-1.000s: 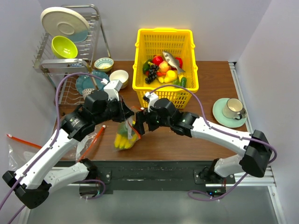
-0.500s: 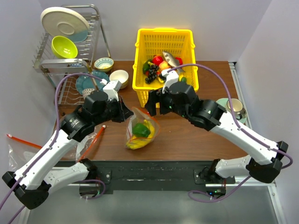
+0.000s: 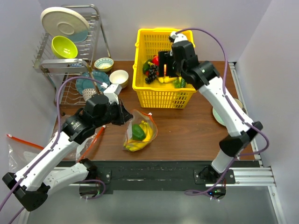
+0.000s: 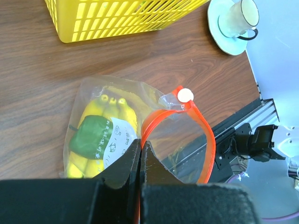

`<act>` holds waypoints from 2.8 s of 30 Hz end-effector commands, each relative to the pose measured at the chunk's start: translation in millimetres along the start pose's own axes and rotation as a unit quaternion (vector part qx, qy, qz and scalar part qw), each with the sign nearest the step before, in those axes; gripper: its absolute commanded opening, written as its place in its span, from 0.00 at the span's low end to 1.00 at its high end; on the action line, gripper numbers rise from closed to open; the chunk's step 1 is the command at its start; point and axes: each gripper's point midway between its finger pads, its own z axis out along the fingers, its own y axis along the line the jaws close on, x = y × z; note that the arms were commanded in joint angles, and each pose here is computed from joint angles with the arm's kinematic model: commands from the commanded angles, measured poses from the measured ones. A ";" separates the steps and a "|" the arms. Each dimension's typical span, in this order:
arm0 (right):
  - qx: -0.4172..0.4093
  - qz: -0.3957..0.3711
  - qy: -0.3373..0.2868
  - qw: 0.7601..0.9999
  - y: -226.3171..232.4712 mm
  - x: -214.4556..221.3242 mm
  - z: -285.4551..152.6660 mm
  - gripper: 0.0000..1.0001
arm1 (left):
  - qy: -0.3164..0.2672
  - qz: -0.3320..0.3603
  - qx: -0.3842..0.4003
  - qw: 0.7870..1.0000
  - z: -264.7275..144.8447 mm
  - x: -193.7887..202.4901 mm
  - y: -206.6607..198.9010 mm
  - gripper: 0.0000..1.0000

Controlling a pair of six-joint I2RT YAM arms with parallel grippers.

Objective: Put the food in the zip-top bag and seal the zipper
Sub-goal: Pick up the fake vegetable from the bin, then place the fake vegetable in the zipper food storage bag.

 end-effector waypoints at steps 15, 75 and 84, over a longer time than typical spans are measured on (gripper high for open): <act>0.146 -0.052 0.159 0.975 -99.9 76.6 160.4 0.78 | -0.044 -0.013 0.017 0.999 -3.5 -13.1 -6.8 0.00; -0.295 0.010 -0.013 0.955 51.6 -29.1 12.4 0.09 | -0.023 -0.007 0.048 0.999 9.5 -7.2 -16.8 0.00; -0.491 0.016 -0.103 0.865 128.5 8.2 -111.4 0.08 | -0.029 -0.006 0.032 0.999 6.6 -16.6 -16.3 0.00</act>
